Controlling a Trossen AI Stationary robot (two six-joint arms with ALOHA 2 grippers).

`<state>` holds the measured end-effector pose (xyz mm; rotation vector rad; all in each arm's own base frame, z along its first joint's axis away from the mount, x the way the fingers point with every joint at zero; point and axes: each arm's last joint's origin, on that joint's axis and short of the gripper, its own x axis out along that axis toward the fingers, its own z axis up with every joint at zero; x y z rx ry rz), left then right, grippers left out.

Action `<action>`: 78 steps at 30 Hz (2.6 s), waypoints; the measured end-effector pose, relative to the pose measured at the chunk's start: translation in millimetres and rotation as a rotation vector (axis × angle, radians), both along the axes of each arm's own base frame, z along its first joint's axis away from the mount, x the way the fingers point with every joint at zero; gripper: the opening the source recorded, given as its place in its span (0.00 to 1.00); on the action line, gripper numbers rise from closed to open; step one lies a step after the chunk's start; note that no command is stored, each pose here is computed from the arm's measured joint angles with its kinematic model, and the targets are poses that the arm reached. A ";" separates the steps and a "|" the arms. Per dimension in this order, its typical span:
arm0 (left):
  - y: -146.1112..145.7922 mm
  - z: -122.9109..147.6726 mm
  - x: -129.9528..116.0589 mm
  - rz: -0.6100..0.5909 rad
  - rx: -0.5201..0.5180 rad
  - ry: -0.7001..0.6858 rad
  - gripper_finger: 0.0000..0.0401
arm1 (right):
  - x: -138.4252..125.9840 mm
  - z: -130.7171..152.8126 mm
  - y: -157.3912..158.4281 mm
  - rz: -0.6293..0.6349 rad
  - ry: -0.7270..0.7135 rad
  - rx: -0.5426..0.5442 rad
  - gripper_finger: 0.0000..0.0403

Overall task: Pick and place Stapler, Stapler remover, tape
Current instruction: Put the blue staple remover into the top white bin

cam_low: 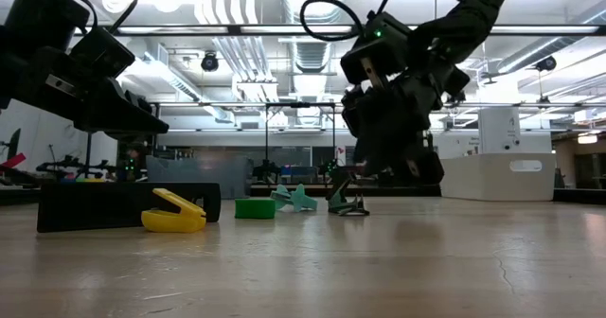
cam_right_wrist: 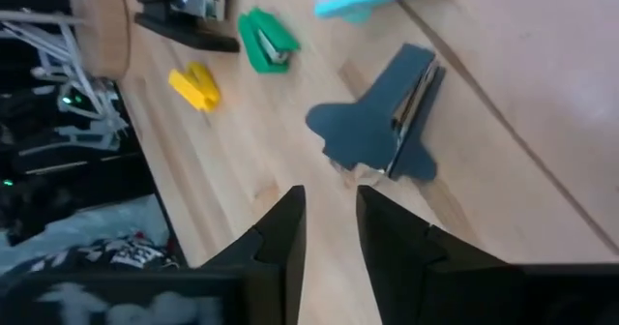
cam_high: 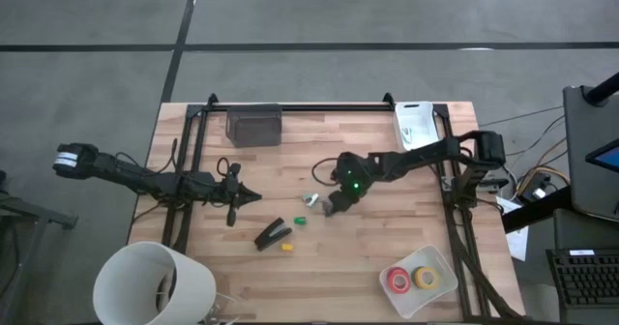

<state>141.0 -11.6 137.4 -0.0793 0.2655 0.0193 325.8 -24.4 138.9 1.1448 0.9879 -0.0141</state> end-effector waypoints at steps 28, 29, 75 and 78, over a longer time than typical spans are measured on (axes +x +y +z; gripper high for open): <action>0.0 0.1 0.0 0.000 0.000 0.000 0.05 | 2.1 -7.7 -22.0 -0.102 0.018 0.095 0.26; 0.0 0.0 0.0 0.000 0.000 0.000 0.05 | 2.0 -7.9 -22.4 -0.104 0.019 0.094 0.25; 0.0 0.1 0.0 0.000 0.000 0.000 0.05 | -9.5 30.5 -20.5 -0.035 -0.110 -0.056 0.02; 0.0 0.0 0.0 0.000 0.000 0.000 0.05 | -13.6 37.3 -20.3 -0.041 -0.111 -0.082 0.02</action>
